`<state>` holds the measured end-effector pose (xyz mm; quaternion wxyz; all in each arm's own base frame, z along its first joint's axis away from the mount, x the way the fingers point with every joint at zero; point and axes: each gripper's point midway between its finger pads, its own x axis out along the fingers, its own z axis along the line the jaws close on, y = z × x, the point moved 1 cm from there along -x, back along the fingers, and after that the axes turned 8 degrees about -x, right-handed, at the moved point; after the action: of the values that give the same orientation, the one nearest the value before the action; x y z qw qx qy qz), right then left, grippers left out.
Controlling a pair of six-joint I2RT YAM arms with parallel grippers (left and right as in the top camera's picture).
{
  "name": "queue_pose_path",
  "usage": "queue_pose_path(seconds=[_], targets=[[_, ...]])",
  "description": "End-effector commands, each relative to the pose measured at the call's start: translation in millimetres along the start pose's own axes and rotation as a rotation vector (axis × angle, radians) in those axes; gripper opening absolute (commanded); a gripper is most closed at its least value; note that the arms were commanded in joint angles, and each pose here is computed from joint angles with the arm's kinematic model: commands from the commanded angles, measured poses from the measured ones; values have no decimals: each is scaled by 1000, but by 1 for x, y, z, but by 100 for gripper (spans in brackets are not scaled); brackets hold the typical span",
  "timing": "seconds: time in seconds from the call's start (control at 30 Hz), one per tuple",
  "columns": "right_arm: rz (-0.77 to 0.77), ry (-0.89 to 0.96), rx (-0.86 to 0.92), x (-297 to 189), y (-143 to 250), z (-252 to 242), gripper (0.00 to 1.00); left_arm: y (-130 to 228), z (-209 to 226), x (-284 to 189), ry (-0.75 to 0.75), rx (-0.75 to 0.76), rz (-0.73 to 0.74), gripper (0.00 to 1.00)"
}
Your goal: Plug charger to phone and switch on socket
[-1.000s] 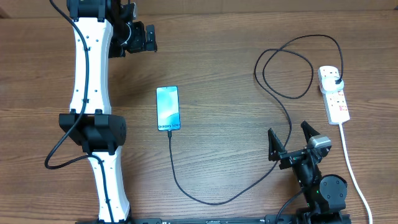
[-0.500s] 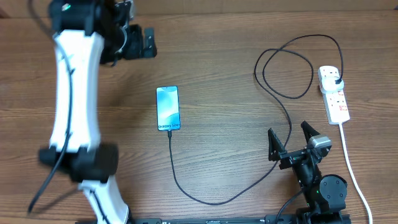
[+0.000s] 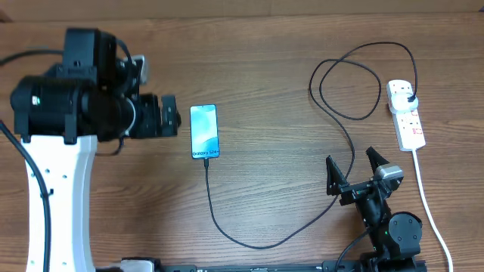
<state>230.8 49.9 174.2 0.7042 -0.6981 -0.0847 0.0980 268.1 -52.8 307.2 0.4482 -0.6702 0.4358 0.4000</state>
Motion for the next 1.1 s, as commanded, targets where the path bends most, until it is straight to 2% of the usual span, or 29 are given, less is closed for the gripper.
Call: queue_pose_path(seconds=[0.0, 0.2, 0.3, 0.5, 0.73, 1.07], targets=[[-5, 0, -1, 0, 2, 0, 100, 17, 9, -3, -31, 2, -10, 100], [-5, 0, -1, 0, 2, 0, 100, 42, 20, -3, -52, 0, -1, 100], [-5, 0, -1, 0, 2, 0, 100, 46, 27, -2, -72, 5, -45, 100], [-5, 0, -1, 0, 2, 0, 100, 31, 38, 5, -92, 28, -252, 100], [-5, 0, -1, 0, 2, 0, 100, 16, 37, 25, -18, 113, -509, 100], [-5, 0, -1, 0, 2, 0, 100, 35, 50, 73, 71, 150, -744, 100]])
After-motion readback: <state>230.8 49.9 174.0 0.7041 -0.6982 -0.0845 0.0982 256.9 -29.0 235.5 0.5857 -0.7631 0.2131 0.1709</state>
